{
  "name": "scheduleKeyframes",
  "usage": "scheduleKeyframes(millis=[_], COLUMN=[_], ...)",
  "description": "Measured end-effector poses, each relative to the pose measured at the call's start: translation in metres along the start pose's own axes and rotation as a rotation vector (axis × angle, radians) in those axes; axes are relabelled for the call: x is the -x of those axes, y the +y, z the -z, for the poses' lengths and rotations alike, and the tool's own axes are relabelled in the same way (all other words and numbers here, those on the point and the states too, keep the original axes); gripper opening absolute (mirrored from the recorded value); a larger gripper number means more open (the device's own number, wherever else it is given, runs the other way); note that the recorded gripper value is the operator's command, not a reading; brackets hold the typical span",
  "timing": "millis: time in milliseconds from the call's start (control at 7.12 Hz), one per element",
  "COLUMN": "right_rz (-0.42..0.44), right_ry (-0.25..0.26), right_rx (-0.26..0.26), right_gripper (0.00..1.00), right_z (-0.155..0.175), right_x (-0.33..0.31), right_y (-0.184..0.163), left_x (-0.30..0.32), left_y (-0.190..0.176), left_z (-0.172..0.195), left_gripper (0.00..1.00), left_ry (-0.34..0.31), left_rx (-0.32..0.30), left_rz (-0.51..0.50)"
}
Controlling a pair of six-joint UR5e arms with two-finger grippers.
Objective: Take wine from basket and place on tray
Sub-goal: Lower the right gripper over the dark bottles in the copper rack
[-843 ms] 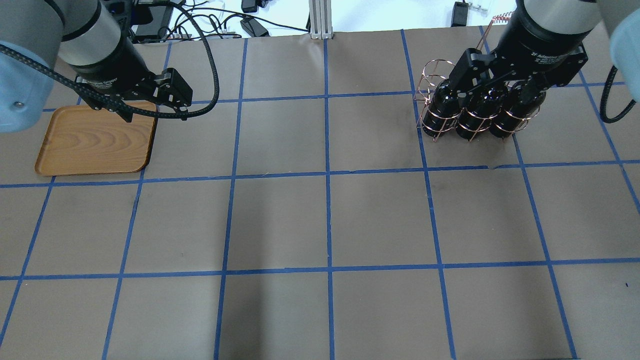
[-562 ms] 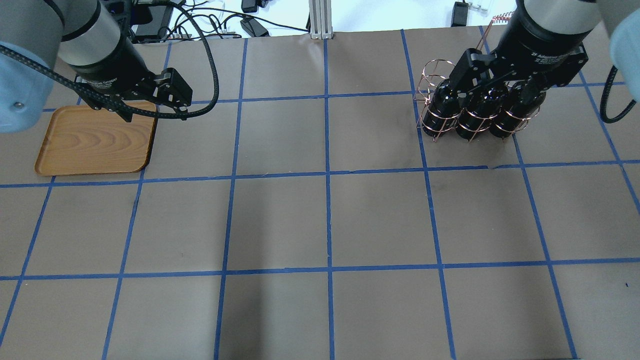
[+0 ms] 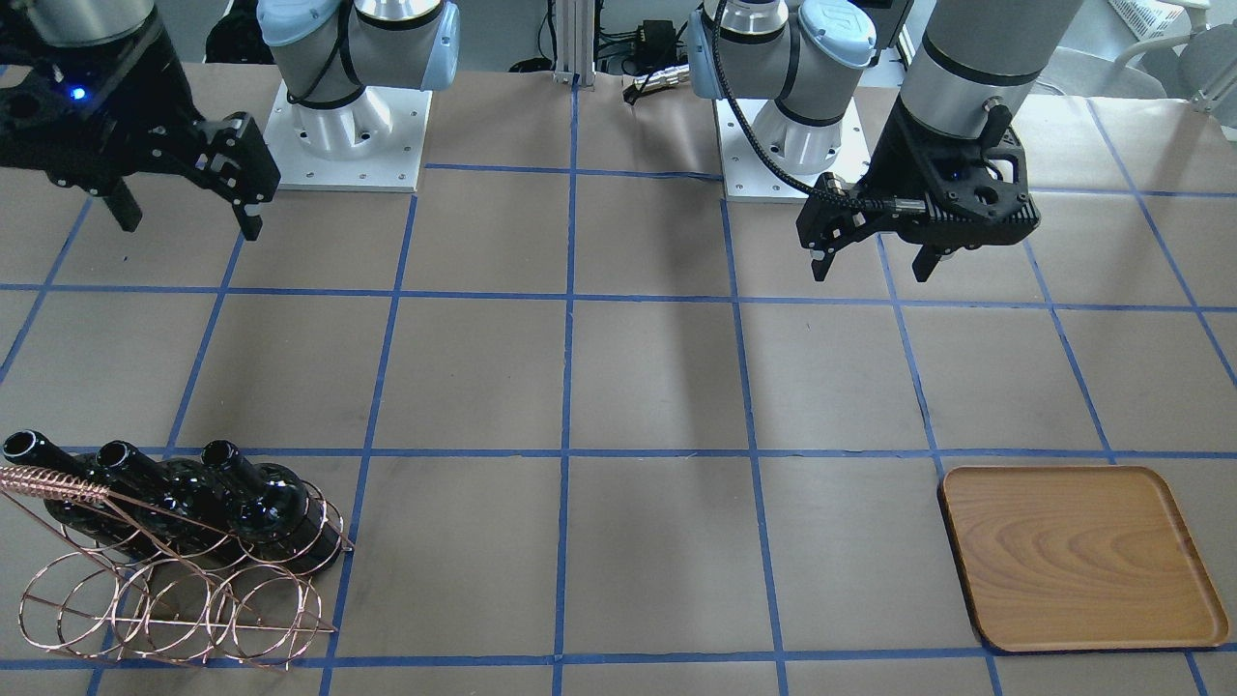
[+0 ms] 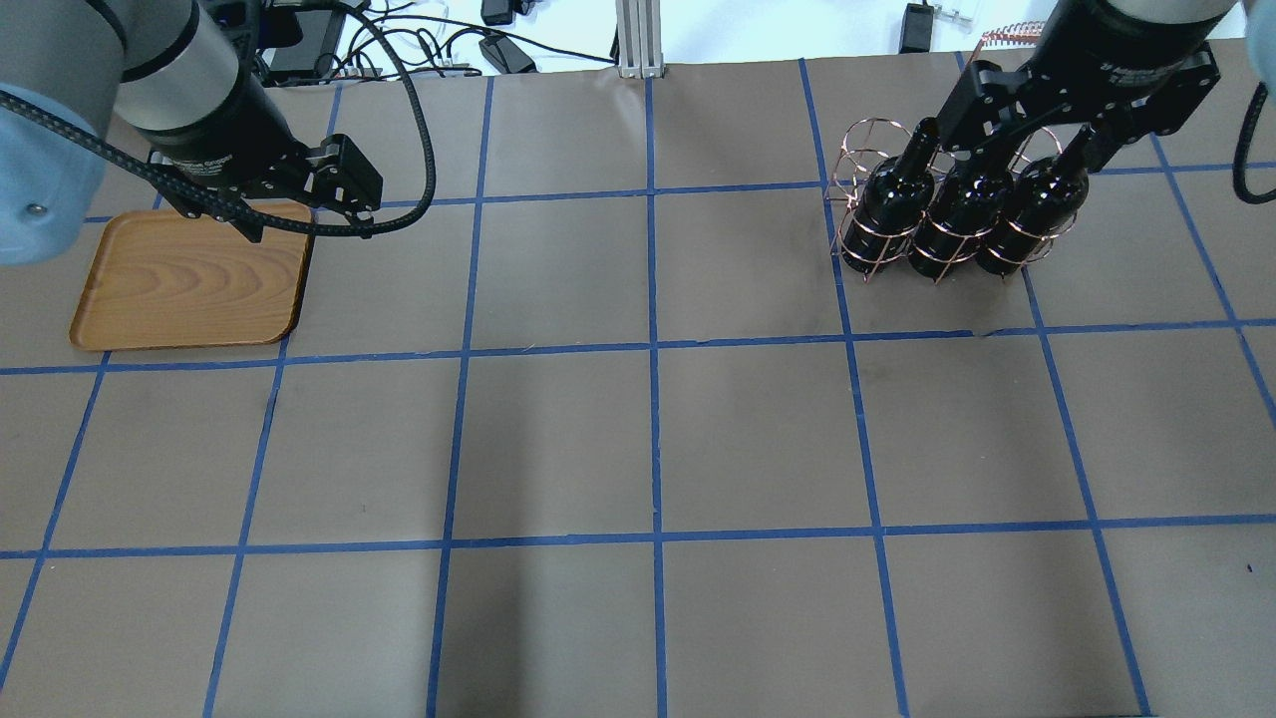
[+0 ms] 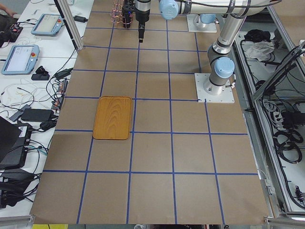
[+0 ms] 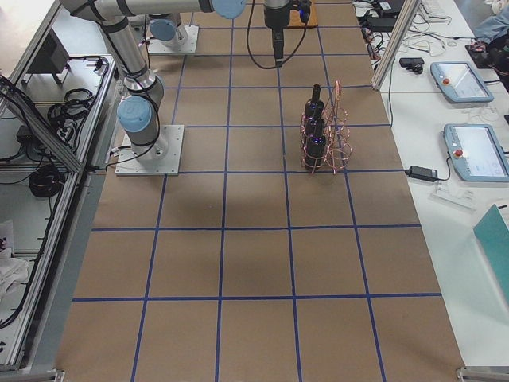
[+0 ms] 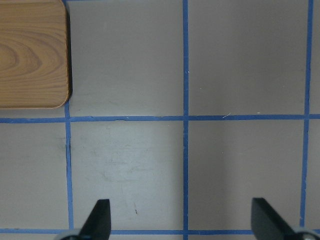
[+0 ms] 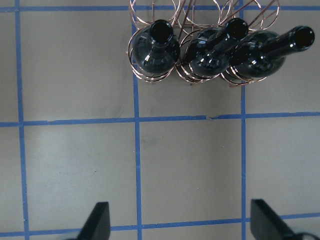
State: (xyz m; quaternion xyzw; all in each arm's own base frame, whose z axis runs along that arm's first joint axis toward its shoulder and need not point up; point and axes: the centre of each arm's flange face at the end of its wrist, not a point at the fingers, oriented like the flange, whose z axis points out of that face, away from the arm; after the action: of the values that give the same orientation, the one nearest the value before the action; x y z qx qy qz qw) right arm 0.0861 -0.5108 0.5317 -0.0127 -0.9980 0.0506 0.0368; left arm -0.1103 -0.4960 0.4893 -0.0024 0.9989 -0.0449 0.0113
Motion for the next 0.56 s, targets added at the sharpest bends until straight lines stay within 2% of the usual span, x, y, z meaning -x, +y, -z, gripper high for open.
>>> scheduleKeyframes(millis=[281, 562], right_rz=[-0.001, 0.008], right_ry=[0.0, -0.001], right_rx=[0.036, 0.048], right_gripper=[1.0, 1.0], right_z=[-0.032, -0.075], right_x=[-0.022, -0.04], right_y=[-0.059, -0.096], left_x=[0.0, 0.0], left_y=[0.0, 0.0], left_z=[0.0, -0.001], left_gripper=[1.0, 1.0], left_ry=[0.0, 0.0], left_rx=[0.001, 0.002], left_rz=[0.0, 0.0])
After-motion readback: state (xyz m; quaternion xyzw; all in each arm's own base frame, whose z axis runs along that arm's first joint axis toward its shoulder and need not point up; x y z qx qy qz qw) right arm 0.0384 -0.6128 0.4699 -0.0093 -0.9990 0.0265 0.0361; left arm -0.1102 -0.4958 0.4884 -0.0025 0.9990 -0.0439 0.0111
